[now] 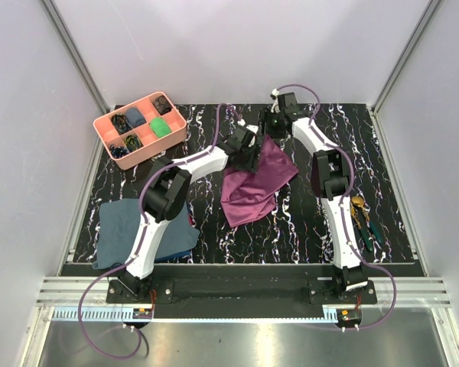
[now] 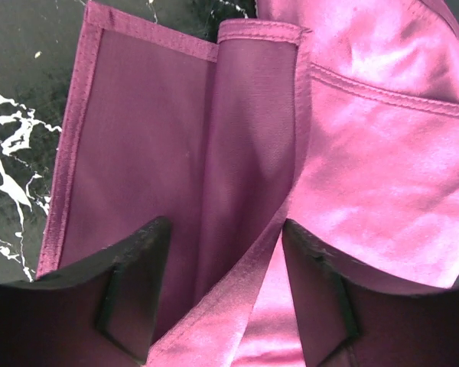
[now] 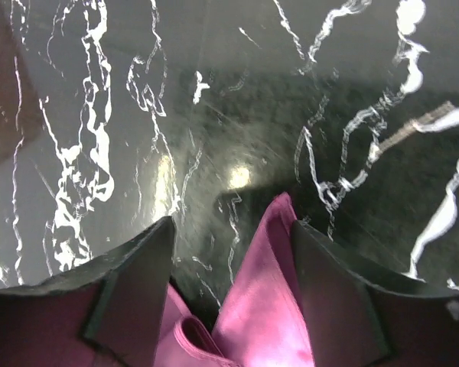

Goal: Fold the napkin into a case and place the utensils inside
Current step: Pick up the crumpled napkin from the center of the board.

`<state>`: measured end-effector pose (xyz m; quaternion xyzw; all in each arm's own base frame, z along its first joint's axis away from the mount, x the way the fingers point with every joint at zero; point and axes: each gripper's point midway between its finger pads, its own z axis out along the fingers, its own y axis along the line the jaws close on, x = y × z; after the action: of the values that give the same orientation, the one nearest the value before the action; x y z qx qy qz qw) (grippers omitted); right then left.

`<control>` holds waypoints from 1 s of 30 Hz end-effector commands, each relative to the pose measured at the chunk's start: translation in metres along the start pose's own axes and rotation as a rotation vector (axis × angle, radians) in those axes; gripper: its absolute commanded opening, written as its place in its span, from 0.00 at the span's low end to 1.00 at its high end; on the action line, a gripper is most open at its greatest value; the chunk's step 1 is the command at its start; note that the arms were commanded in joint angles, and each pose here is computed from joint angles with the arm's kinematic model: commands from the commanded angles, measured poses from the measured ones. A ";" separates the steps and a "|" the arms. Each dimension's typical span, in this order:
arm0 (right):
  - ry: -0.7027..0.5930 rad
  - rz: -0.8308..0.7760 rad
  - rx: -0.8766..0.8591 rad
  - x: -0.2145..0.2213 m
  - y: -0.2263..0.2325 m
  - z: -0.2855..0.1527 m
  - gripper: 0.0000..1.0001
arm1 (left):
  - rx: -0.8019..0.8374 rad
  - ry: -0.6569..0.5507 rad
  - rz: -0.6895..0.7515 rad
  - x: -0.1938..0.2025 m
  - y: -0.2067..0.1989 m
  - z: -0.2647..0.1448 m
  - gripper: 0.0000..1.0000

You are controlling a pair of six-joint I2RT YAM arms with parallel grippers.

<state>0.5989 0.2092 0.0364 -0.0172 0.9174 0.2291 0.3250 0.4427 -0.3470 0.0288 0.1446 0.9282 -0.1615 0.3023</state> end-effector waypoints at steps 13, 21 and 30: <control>-0.062 -0.072 0.132 -0.048 0.011 -0.056 0.00 | 0.067 -0.123 0.029 -0.060 -0.018 -0.061 0.00; -0.219 -0.087 0.232 -0.084 0.028 -0.197 0.00 | 0.216 -0.390 -0.009 -0.122 -0.034 -0.213 0.00; -0.487 -0.031 0.203 -0.044 0.054 -0.361 0.00 | 0.534 -0.730 0.140 -0.103 -0.073 -0.385 0.00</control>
<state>0.4553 0.1117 0.3113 0.0255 0.8555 0.1227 0.5023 0.3503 -0.2776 0.3602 0.1504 0.7565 -0.3359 0.5407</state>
